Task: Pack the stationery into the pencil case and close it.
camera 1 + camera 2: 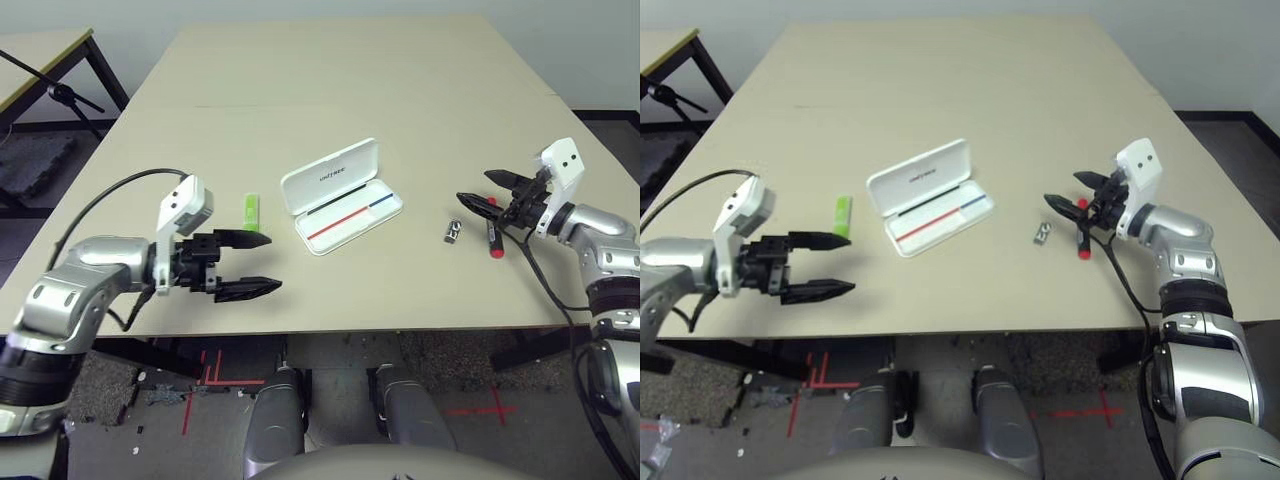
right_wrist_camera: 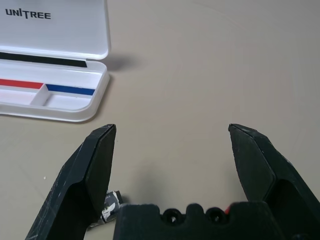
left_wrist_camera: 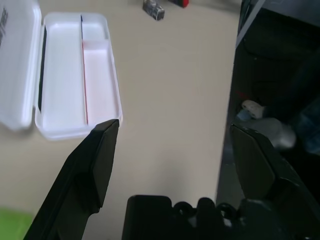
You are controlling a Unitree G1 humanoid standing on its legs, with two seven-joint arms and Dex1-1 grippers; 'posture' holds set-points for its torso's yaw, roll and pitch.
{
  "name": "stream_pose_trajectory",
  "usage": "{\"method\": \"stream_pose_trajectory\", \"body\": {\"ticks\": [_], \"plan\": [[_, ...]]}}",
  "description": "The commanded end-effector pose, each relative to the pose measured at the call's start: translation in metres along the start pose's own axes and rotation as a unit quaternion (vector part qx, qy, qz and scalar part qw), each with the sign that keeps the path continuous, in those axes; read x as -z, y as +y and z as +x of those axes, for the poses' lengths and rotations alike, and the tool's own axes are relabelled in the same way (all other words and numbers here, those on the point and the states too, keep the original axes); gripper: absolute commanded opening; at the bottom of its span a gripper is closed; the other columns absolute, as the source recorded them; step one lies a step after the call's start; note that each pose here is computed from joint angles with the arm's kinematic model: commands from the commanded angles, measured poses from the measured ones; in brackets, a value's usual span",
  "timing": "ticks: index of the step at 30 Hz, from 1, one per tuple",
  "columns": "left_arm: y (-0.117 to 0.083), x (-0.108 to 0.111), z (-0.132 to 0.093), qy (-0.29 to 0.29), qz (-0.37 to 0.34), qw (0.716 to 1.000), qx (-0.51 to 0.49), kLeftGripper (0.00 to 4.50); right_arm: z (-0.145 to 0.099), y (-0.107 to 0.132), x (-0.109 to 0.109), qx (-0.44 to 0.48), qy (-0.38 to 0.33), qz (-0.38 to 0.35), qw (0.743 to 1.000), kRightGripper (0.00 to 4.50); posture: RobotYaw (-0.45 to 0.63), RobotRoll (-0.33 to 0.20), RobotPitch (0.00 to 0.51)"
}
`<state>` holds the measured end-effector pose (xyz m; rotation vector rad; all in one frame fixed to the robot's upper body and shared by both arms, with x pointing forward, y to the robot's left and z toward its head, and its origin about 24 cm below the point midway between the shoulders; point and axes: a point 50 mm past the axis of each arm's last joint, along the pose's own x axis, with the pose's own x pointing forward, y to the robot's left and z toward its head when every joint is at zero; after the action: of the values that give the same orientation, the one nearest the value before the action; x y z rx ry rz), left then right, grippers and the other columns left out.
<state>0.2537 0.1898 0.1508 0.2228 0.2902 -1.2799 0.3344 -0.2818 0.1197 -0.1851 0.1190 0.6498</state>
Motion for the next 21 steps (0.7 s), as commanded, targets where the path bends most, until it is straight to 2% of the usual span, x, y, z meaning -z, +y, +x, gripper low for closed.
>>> {"method": "stream_pose_trajectory", "body": {"ticks": [1, 8, 21], "plan": [[0.005, 0.003, 0.018, 0.019, 0.011, 1.000, -0.011, 4.45, 0.001, 0.003, -0.005, -0.022, 0.001, -0.005, 1.000, 4.50, -0.10, 0.000, 0.085], [0.009, 0.003, 0.053, 0.047, 0.030, 0.998, -0.006, 4.45, -0.001, 0.012, -0.007, -0.069, 0.004, 0.006, 0.998, 4.50, -0.11, 0.000, 0.081], [0.029, 0.001, 0.081, 0.082, 0.043, 0.994, -0.050, 4.45, -0.002, 0.015, -0.010, -0.078, 0.008, 0.001, 0.997, 4.50, -0.13, 0.000, 0.073]]}}
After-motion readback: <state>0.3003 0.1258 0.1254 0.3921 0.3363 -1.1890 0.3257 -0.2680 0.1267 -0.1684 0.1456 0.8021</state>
